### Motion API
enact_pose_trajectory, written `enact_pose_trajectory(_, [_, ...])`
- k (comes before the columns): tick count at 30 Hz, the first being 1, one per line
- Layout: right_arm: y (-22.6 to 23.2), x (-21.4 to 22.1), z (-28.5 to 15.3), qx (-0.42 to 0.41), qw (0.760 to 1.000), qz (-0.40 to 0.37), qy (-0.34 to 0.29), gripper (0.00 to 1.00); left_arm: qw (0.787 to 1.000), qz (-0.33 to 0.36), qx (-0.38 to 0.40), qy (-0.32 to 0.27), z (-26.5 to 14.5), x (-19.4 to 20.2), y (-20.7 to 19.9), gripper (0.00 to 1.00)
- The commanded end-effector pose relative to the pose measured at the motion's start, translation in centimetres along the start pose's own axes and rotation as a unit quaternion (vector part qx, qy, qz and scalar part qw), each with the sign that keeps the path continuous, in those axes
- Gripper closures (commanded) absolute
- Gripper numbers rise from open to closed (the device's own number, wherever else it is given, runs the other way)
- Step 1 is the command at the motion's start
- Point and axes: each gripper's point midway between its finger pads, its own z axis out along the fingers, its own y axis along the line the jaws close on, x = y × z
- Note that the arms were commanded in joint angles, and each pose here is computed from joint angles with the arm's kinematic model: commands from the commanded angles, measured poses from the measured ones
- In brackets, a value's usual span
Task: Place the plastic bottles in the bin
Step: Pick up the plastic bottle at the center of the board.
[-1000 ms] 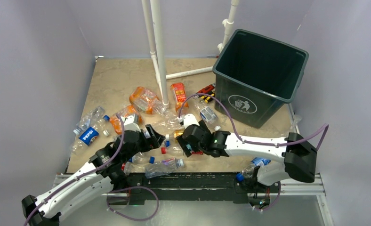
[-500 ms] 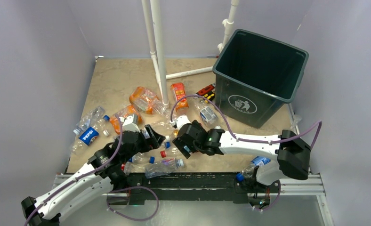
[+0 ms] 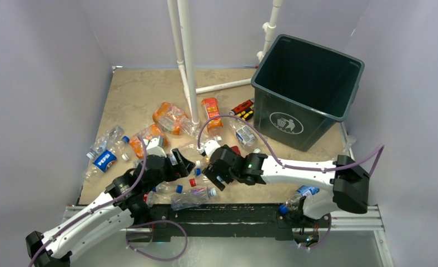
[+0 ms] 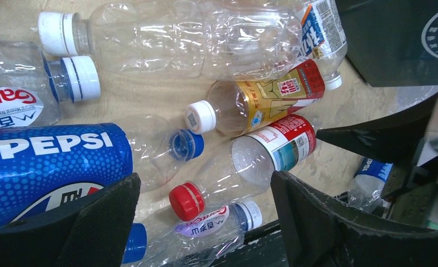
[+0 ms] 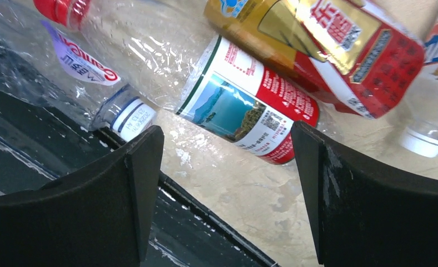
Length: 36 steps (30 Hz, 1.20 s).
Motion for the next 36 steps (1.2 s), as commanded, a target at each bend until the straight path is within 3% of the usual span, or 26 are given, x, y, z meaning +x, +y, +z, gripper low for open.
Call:
enact_pose_trajectory(1, [1.3,0.0,1.3,-0.025,0.999,-0.028,0.010,0.16,1.000,-0.009,0.006,0.013,0.4,0.6,-0.3,0.13])
enact_pose_trajectory(13, [1.5,1.2,4.2,-0.018,0.997,-0.060,0.043,0.19,1.000,-0.012,0.006,0.008,0.0,0.4,-0.1,0.14])
enact_pose_trajectory(22, [0.9,1.2,5.3,0.006,0.996,-0.070,0.050,0.14,1.000,-0.011,0.007,0.008,0.2,0.5,-0.2,0.14])
enact_pose_trajectory(31, [0.8,1.8,3.9,-0.001,0.998,-0.043,0.049,0.29,1.000,-0.010,0.004,0.007,0.3,0.5,0.0,0.14])
enact_pose_trajectory(36, [1.0,1.2,2.4,-0.016,0.999,-0.034,0.037,0.47,1.000,-0.012,0.008,0.007,0.3,0.4,-0.3,0.14])
